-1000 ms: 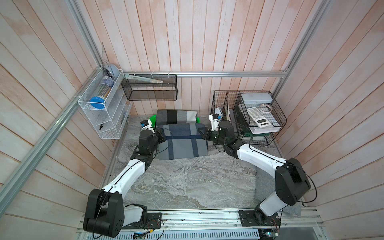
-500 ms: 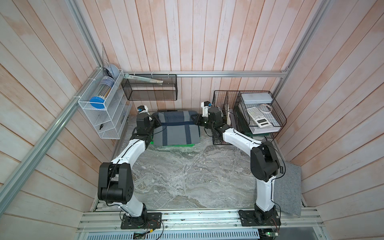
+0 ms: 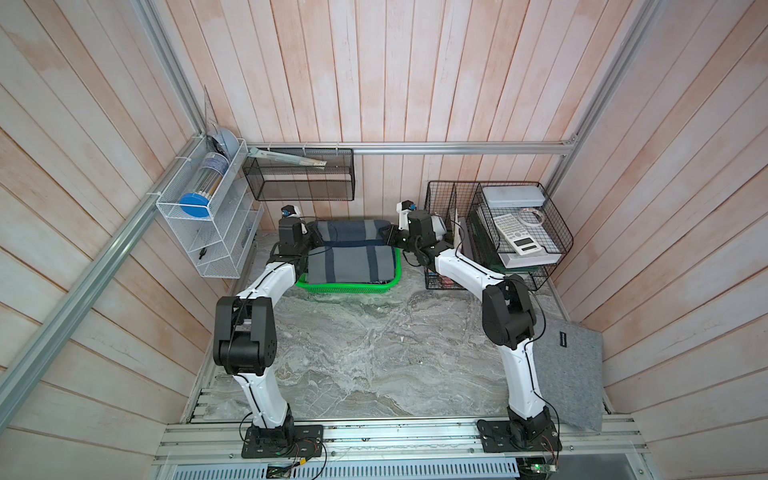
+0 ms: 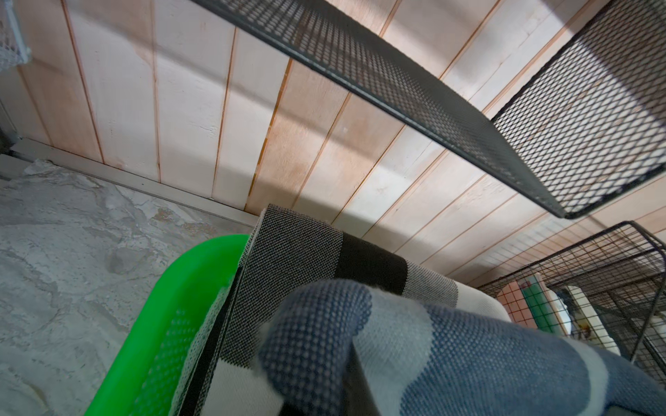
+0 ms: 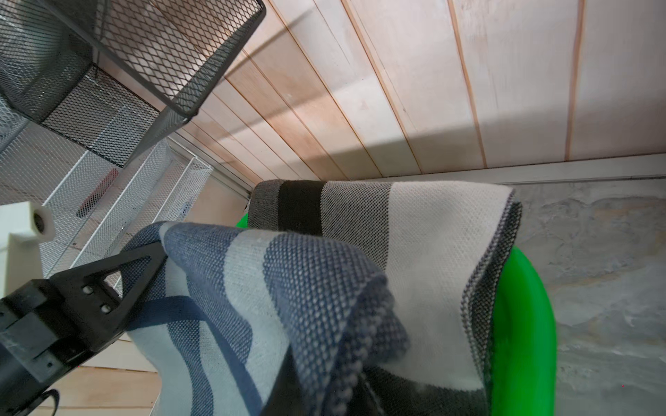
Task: Put the folded scarf in the basket
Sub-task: Place the scarf in the basket.
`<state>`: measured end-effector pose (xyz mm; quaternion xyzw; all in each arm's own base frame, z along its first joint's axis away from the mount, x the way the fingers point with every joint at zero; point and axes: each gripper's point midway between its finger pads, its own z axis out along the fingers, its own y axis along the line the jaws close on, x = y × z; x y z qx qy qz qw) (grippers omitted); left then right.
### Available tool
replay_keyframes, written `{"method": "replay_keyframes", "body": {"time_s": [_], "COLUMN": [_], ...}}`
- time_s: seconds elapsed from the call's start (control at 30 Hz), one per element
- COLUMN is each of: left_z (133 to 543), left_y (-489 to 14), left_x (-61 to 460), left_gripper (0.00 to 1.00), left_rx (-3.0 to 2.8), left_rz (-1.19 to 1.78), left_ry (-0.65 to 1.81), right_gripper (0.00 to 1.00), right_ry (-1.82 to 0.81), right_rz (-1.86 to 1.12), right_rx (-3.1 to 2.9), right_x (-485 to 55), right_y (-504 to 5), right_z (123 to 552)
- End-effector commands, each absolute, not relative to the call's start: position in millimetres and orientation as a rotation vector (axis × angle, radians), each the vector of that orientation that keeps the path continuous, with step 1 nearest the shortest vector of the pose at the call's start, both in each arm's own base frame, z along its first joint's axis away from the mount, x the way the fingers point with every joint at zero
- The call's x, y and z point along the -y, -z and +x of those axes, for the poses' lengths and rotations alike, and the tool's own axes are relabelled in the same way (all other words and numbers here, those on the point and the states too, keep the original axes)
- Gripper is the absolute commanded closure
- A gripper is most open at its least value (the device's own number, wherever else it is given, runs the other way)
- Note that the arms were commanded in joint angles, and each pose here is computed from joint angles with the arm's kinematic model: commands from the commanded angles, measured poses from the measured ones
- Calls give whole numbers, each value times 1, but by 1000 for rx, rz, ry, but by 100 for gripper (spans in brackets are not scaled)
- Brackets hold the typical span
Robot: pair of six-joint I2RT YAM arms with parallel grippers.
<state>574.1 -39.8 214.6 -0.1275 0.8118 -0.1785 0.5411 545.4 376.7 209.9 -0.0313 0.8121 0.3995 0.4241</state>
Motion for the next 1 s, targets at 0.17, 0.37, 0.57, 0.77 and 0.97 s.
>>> {"method": "replay_keyframes", "body": {"time_s": [0.17,0.37,0.57,0.77,0.97], "left_z": [597,590,566,508,432], "left_y": [-235,-251,-277,-282,-264], "left_x": [25,22,28,73,151], "left_gripper": [100,10,6,6,7], "left_rx": [-1862,-1822,-1789,-1800,-1863], "left_rz": [-281,-317,-359,-333,-272], "left_ry": [408,424,488,579,708], "right_gripper": [100,34,22,21,21], "right_ry": [-949,-941,-908,-833,-731], "right_rz": [-8,-37,-85,-77,46], "right_rx": [-2039,-2031,-2034,-2018,-2038], "right_x": [-364,-364,-354,-313,-239], "right_y": [-207,-220,-239,-247,-233], "right_z": [566,566,539,469,388]}}
